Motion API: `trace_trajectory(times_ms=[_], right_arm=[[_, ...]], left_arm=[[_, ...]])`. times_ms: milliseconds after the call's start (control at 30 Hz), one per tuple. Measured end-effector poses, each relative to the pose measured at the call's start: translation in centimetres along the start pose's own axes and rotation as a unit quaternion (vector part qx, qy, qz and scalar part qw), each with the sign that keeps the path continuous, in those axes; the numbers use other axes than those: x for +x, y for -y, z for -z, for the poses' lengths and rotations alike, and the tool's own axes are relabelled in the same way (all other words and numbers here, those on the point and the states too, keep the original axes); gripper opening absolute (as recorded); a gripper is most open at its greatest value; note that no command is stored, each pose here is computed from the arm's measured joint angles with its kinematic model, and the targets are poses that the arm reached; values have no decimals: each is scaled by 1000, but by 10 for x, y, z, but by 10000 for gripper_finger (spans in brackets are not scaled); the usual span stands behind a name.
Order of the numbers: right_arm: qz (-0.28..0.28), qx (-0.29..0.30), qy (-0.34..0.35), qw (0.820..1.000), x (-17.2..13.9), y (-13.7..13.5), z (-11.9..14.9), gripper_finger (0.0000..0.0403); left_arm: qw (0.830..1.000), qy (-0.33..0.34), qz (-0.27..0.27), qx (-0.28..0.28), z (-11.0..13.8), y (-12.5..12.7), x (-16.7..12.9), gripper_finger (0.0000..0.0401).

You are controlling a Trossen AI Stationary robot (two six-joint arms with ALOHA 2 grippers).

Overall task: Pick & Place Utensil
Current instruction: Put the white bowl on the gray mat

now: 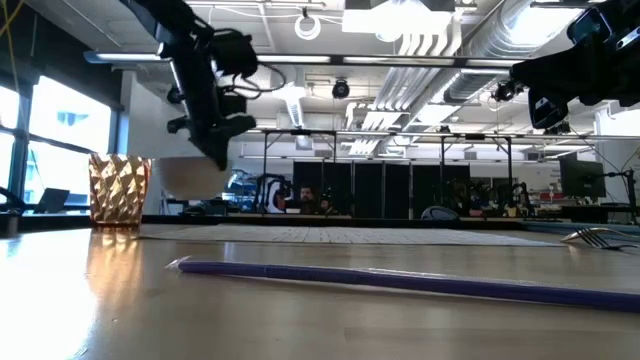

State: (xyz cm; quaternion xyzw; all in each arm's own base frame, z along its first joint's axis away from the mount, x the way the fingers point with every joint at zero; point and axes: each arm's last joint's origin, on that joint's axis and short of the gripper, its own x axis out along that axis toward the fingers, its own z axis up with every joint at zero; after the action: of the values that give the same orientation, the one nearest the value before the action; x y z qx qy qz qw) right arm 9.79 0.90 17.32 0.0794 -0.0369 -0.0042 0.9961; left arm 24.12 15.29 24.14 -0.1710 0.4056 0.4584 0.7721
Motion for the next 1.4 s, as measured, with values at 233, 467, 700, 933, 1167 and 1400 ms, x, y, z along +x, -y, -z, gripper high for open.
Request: trace_trajectory(times_ms=[233,467,700,933,1167,1400], right_arm=[[0,0,0,1000,0,0,0,5],[0,0,0,1000,0,0,0,5],[0,0,0,1000,0,0,0,5],[0,0,0,1000,0,0,0,5],[0,0,-1,1000,0,0,0,5],[1,-1,-6,1000,1,0,1,5]], left_arm=[[997,48,51,26,-12,18,-13,7],[985,58,135,89,0,64,-12,7],[962,62,205,169,-2,118,4,7],[935,74,231,260,-21,163,10,7],[918,63,218,325,-30,181,25,7],[911,45,212,351,-23,184,37,7]])
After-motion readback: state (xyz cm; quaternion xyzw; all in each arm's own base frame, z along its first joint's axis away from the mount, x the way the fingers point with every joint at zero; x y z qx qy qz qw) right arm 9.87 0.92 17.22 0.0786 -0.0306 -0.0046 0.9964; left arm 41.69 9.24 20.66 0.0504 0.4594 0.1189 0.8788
